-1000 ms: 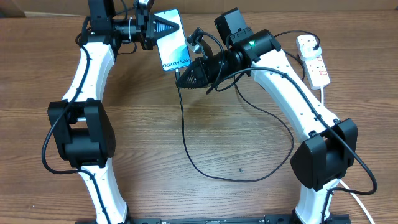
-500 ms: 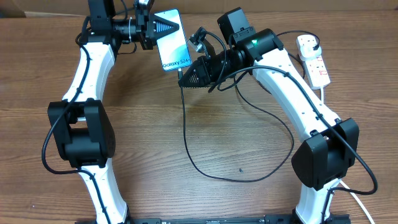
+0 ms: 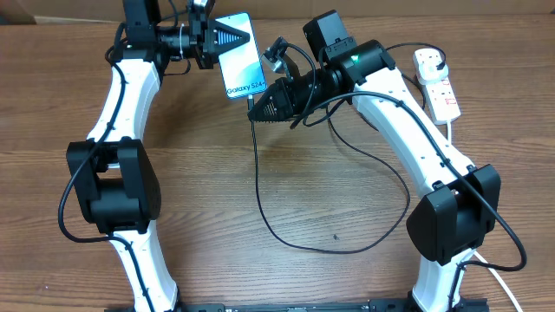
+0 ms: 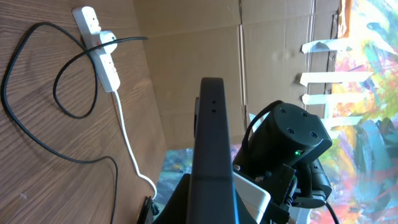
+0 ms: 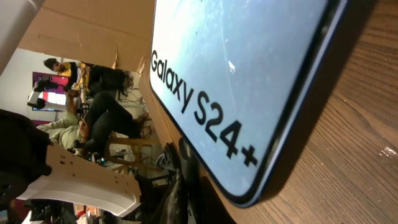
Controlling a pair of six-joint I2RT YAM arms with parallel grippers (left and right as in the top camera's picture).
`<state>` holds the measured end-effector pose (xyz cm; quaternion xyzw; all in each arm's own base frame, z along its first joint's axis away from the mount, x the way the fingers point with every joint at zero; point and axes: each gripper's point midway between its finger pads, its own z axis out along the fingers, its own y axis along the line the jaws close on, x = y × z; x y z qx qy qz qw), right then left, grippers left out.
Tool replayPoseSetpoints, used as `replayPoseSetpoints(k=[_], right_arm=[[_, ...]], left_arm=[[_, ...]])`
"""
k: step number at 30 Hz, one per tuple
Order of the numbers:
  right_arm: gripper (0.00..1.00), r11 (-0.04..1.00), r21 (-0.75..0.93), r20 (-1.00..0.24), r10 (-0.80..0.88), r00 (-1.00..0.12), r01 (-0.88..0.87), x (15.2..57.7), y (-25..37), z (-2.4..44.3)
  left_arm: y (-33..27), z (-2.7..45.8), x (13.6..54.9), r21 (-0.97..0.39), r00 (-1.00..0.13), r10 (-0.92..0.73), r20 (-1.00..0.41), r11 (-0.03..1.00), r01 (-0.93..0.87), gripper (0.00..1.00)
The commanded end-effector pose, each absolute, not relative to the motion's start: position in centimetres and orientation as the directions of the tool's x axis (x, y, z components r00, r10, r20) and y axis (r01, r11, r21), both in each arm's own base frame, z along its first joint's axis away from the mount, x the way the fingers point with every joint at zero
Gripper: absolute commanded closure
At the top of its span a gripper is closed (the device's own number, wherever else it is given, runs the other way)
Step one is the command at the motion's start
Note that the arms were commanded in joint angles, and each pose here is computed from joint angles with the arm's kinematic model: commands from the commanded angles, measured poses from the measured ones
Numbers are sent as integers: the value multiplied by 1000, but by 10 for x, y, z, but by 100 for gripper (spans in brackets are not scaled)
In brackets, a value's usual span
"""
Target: Plug charger to phone and switch on socket
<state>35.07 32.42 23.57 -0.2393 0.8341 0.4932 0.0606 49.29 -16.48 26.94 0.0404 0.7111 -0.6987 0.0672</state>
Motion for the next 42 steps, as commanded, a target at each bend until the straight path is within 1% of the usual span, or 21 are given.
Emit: replayPoseSetpoints(k=[1,21,42], right_arm=[[96,361,796,-376,-332,-865,-485,353,325,251],[96,351,801,-368,-349,-862,-485,346,332,251],[96,354,801,-381,-321,-867,-483,355,329,254]], left_arm=[[-168,279,487,-986,-986,1,-166,-5,166,96],[-168,287,490,-985,-985,2,-173,-5,173,96],[-169,287,490,-983,-983,5,-181,-6,181,96]])
